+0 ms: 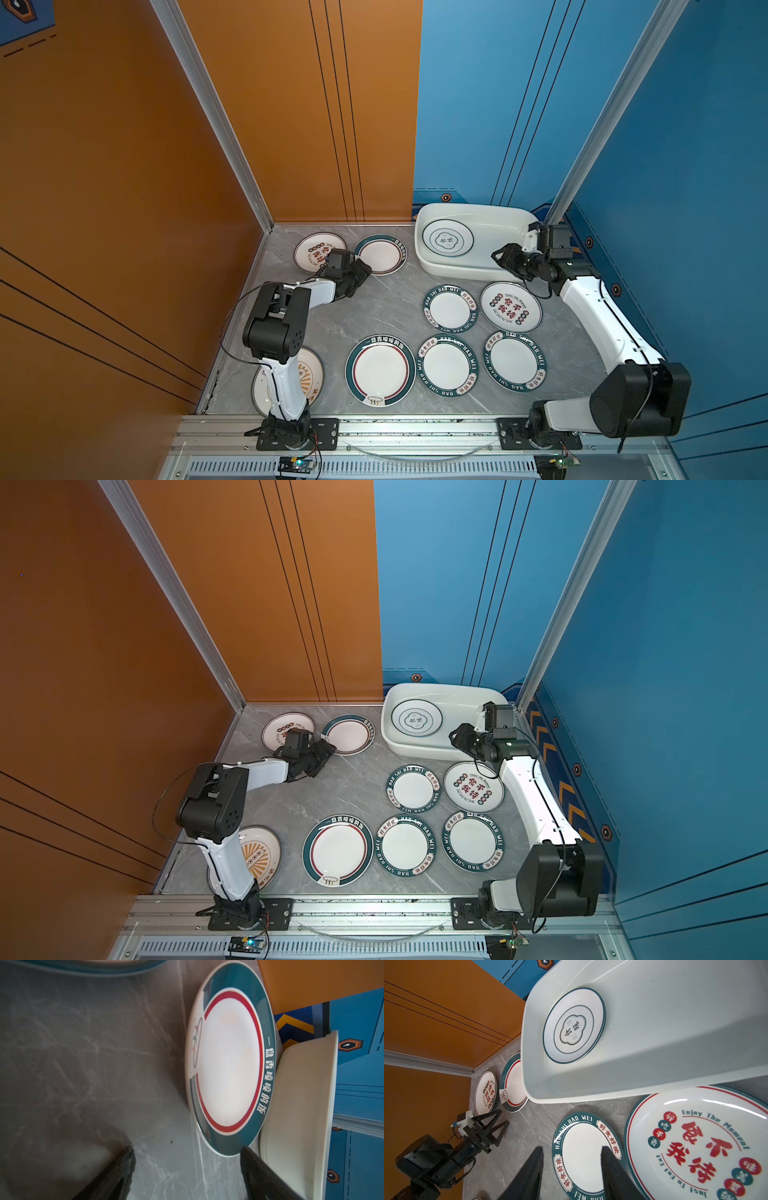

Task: Place the plates into the plastic bin on the countertop
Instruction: 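Withdraw the right gripper from the bin while the left gripper moves to the red-striped plate, then pinch the red-striped steam-logo plate rim with the left gripper and tilt it up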

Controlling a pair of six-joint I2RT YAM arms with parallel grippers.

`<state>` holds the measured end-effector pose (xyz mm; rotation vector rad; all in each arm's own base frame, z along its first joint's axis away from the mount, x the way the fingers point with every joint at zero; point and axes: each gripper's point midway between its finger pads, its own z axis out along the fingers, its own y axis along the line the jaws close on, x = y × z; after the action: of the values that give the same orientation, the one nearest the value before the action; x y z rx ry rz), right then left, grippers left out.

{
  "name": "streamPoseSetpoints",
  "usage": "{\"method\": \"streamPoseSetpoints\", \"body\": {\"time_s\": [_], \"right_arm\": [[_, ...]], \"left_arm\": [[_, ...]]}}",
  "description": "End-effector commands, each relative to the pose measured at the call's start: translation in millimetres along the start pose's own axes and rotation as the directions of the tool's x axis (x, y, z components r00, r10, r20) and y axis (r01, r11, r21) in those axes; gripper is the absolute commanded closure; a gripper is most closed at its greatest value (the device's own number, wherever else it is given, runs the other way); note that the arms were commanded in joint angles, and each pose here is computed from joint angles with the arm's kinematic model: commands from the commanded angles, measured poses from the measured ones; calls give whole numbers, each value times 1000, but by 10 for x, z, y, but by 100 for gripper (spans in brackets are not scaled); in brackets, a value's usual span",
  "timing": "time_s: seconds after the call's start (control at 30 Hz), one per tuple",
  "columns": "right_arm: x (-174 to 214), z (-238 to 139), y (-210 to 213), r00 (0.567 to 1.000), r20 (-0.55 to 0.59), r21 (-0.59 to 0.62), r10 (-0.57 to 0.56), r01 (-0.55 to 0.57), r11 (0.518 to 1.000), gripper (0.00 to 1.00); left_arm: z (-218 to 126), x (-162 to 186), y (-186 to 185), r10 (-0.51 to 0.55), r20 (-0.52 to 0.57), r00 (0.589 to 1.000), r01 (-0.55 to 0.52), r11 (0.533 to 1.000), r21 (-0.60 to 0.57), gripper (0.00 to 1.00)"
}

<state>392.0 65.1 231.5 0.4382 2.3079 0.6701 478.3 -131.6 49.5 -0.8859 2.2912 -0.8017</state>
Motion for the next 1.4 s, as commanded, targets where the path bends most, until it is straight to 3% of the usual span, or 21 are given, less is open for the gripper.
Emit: {"method": "streamPoseSetpoints", "body": {"time_s": [0.0, 0.47, 0.87, 1.0, 1.2, 1.37], "right_arm": [[72, -46, -11, 1000, 6, -25, 12, -12, 1000, 52], [340, -54, -171, 999, -42, -10, 18, -18, 1000, 52], [533, -15, -279, 997, -73, 4, 34, -34, 999, 53], [595, -1, -305, 996, -84, 9, 33, -33, 999, 53], [677, -6, -289, 995, -96, -17, 28, -30, 999, 52], [695, 23, -94, 993, -119, -149, 19, -37, 988, 40]], "left_arm": [[148, 6, 156, -19, -16, 1000, 19, 999, -43, 27], [495, 19, 302, -35, -44, 998, 31, 997, -72, 66], [466, -25, 239, -3, -49, 999, 1, 999, -48, 88], [404, -79, 156, 35, -60, 998, -37, 999, -33, 100], [210, -113, 44, 67, -89, 994, -67, 998, 13, 100], [-65, -48, 39, 112, -133, 985, -111, 994, 14, 100]]}}
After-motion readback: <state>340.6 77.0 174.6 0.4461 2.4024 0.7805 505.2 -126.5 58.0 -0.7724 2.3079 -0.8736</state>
